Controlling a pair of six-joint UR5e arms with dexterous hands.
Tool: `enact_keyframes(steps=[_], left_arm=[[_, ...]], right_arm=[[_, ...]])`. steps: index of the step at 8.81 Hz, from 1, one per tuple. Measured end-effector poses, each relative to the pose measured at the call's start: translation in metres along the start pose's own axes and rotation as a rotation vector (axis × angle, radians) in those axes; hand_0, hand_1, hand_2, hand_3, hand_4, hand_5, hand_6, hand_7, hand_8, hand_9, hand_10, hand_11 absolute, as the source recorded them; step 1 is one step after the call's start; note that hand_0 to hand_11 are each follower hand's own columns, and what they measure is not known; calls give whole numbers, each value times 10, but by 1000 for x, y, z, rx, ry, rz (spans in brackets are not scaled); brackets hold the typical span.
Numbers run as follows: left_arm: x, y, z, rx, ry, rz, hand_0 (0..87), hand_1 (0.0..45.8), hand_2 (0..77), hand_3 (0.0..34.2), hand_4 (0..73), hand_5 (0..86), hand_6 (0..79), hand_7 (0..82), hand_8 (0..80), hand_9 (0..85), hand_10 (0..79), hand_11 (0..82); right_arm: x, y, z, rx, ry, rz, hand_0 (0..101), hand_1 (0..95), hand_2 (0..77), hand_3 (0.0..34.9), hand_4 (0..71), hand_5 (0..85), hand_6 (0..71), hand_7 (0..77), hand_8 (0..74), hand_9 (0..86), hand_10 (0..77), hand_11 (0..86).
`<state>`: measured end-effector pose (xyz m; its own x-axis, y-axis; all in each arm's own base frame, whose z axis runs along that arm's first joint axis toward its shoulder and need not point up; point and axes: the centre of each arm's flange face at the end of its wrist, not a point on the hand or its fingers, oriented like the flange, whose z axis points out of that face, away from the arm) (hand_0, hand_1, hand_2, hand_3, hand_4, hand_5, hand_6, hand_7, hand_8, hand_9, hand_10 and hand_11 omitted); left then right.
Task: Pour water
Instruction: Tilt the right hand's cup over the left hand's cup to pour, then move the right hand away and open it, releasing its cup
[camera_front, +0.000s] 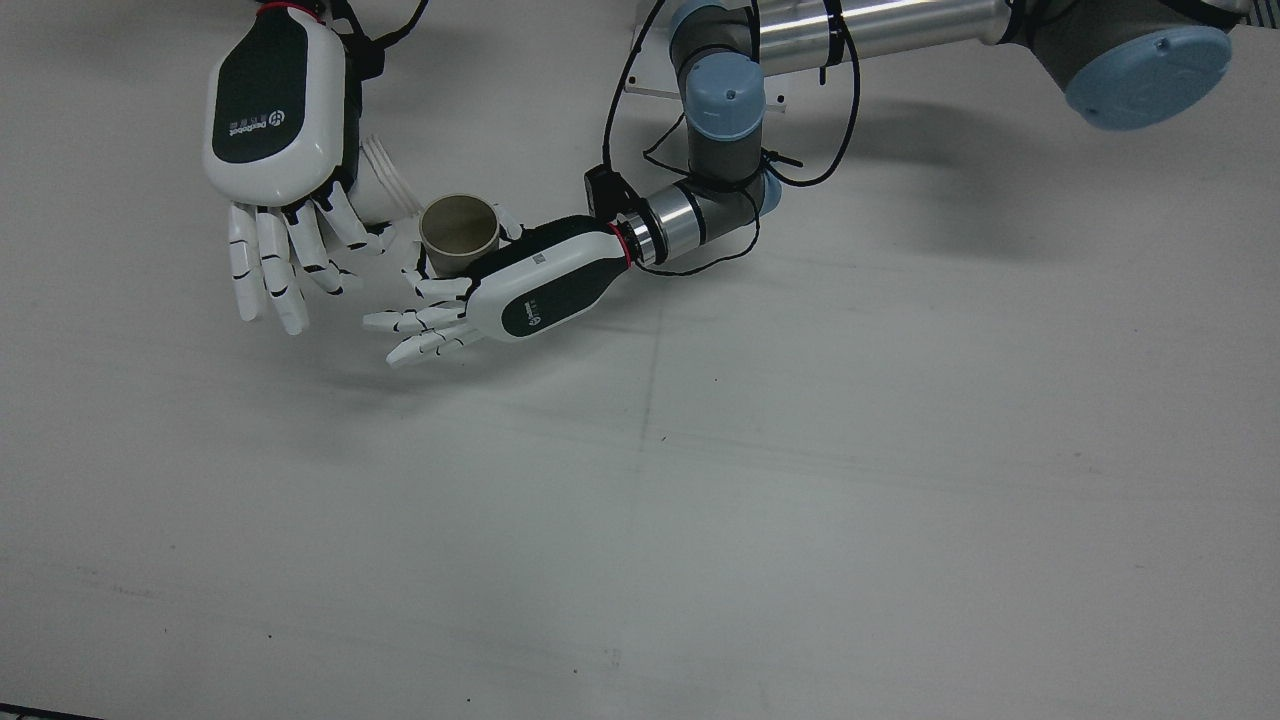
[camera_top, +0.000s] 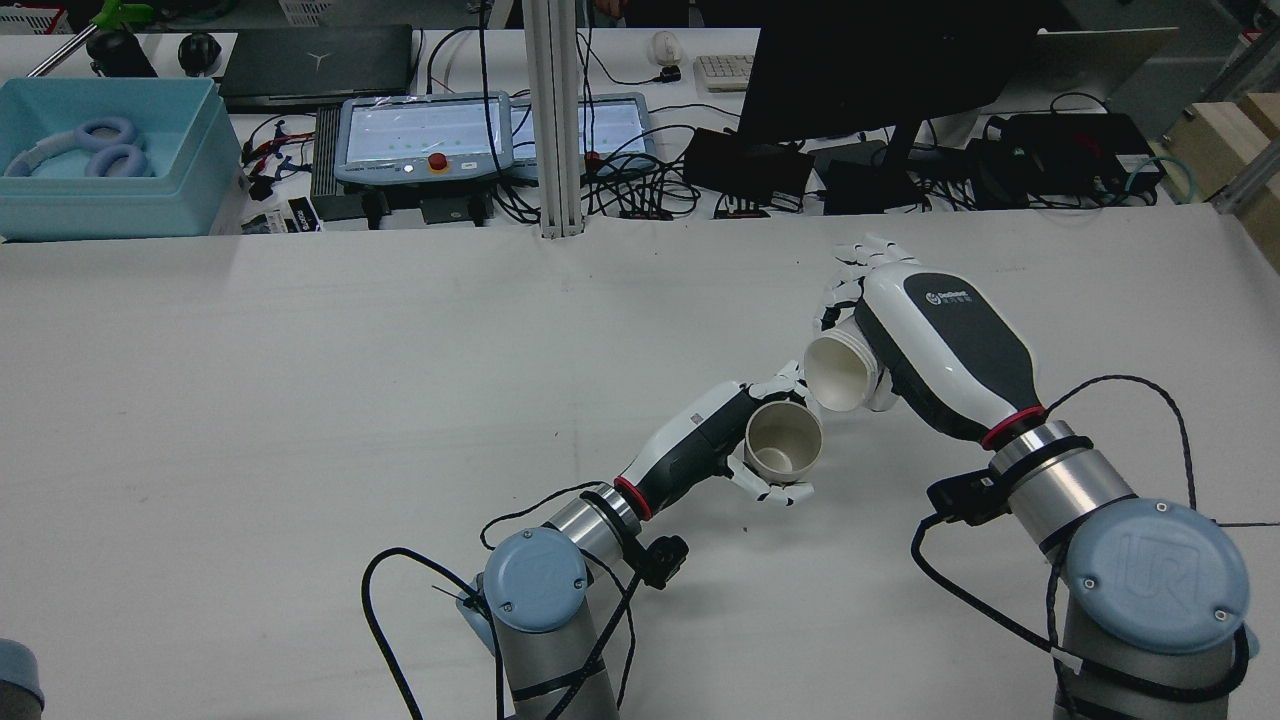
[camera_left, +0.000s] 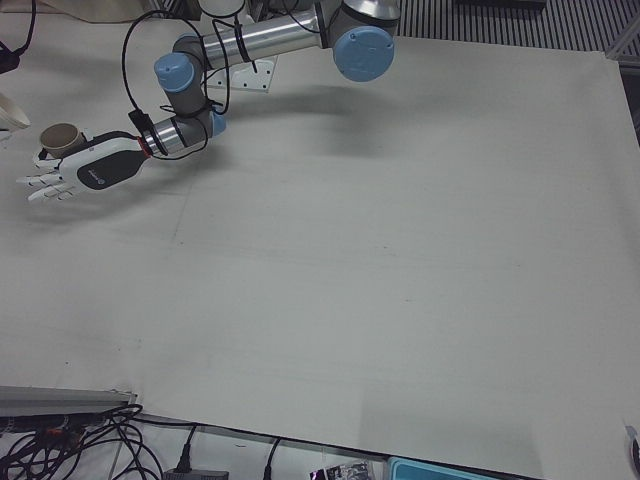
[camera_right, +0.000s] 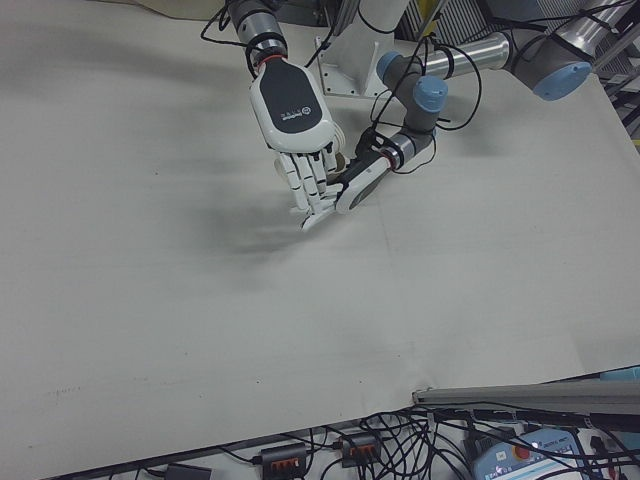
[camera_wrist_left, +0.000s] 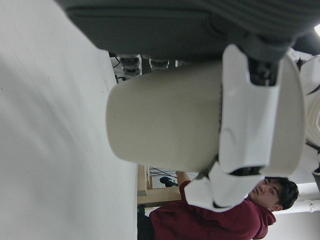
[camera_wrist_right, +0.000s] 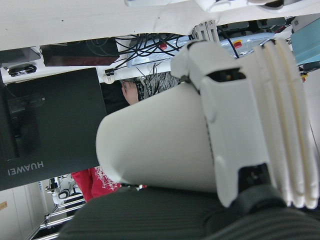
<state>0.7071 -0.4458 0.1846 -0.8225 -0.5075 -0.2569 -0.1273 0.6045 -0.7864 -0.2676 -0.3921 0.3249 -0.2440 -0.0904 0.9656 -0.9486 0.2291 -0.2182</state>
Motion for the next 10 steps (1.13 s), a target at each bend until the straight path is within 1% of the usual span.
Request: enact_keyframes(steps=[2, 3, 4, 5, 6, 7, 8, 9, 10], left_arm=[[-1, -2, -1, 4, -3, 2, 658, 245, 349, 44, 327, 535, 114, 136, 22, 27, 33, 76], [-1, -2, 0, 3, -3, 2, 655, 245, 349, 45, 327, 535, 104, 136, 22, 27, 33, 76], [1, -1, 0, 1, -2, 1, 655, 245, 349, 44, 327, 535, 109, 136, 22, 27, 33, 76], [5, -1, 0, 1, -2, 1, 655, 245, 349, 44, 327, 535, 109, 136, 22, 27, 33, 76], [12, -1, 0, 4, -1, 3, 655, 245, 349, 44, 327, 535, 109, 136, 22, 27, 22, 76], [23, 1, 1, 1, -2, 6, 659, 245, 349, 44, 327, 535, 109, 136, 22, 27, 22, 71], [43, 3, 3, -4, -3, 17, 658, 245, 355, 44, 327, 535, 109, 131, 22, 27, 22, 49], [67, 5, 5, -5, -3, 20, 658, 245, 355, 45, 327, 535, 109, 131, 22, 27, 22, 55], [88, -3, 3, 9, -7, 6, 658, 245, 355, 45, 327, 535, 109, 131, 22, 27, 22, 55]], right_arm=[[4, 1, 0, 3, 8, -15, 794, 196, 436, 0, 616, 458, 398, 393, 136, 158, 44, 114], [3, -4, 1, 12, 5, -13, 795, 196, 436, 0, 616, 464, 398, 393, 131, 153, 44, 114], [-4, -14, 0, 24, -10, 4, 796, 196, 436, 0, 616, 464, 371, 376, 125, 153, 55, 131], [-17, -32, -4, 40, -37, 43, 796, 196, 436, 0, 616, 464, 371, 376, 125, 153, 55, 131], [-27, -53, -10, 57, -63, 103, 797, 196, 436, 0, 616, 464, 371, 349, 125, 147, 82, 153], [-33, -77, -16, 69, -80, 184, 797, 196, 436, 0, 616, 464, 382, 344, 153, 164, 98, 175], [-35, -102, -19, 69, -89, 275, 797, 196, 436, 0, 616, 464, 382, 338, 153, 164, 114, 191], [-35, -126, -20, 62, -90, 361, 797, 196, 436, 0, 616, 464, 415, 338, 164, 180, 109, 191], [-29, -150, -23, 63, -77, 449, 797, 196, 436, 0, 616, 464, 415, 338, 164, 180, 109, 191]])
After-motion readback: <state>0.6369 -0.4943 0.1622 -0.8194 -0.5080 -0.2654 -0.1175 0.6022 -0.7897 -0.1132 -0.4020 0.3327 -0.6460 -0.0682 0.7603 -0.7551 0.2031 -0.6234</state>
